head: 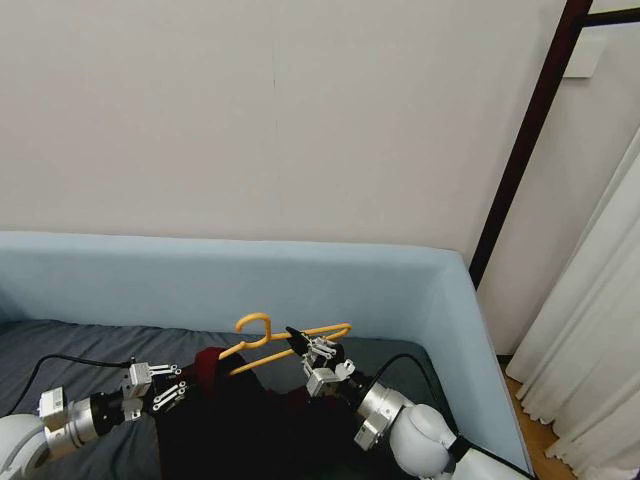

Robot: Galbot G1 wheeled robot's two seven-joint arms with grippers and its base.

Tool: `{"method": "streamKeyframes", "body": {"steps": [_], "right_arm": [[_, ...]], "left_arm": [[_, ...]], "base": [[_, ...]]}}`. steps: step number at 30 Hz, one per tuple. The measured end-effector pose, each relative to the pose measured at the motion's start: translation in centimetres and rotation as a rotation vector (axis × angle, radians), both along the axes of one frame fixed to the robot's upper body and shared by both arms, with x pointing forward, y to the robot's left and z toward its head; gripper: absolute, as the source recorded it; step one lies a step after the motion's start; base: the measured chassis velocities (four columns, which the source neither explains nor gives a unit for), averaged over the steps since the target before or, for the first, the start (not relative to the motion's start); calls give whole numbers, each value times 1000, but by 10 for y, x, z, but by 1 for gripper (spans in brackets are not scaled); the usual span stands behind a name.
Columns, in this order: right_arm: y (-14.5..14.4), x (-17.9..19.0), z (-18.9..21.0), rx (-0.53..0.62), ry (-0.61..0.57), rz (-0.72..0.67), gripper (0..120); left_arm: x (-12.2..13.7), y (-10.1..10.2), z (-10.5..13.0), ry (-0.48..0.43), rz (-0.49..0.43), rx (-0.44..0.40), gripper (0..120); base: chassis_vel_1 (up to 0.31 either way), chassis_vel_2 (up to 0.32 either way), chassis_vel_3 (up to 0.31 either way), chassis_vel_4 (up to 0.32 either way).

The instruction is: Pick up the clothes from the sofa and hang them on the clothes hanger.

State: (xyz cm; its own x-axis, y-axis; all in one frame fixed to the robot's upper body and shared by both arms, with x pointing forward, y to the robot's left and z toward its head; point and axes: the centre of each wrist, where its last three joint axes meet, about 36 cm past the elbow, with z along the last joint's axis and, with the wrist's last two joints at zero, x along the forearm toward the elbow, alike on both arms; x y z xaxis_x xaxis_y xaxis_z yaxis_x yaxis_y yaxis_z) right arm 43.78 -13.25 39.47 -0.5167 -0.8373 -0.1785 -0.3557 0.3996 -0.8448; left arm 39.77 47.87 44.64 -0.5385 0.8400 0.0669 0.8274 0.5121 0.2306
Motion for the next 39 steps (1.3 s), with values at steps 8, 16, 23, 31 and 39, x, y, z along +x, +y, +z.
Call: {"method": "streamKeyframes", "body": {"steps": [8, 16, 23, 31, 39], "right_arm": [[0, 4, 4, 114, -67, -89, 56], [12, -22, 3, 371, 124, -110, 83], [25, -47, -27, 530, 626, -275, 100], [15, -25, -89, 306, 677, -343, 100], [14, -21, -164, -12, 470, -254, 100]], "left_arm": [[7, 27, 0, -4, 53, -7, 7], [12, 58, -3, 2, 135, -1, 7], [15, 70, 10, -12, 149, 23, 7], [18, 69, 23, -33, 136, 26, 7], [22, 63, 29, -40, 129, 21, 7]], "base": [[0, 0, 0, 0], [0, 0, 0, 0], [0, 0, 0, 0], [0, 0, 0, 0], [0, 0, 0, 0]]}}
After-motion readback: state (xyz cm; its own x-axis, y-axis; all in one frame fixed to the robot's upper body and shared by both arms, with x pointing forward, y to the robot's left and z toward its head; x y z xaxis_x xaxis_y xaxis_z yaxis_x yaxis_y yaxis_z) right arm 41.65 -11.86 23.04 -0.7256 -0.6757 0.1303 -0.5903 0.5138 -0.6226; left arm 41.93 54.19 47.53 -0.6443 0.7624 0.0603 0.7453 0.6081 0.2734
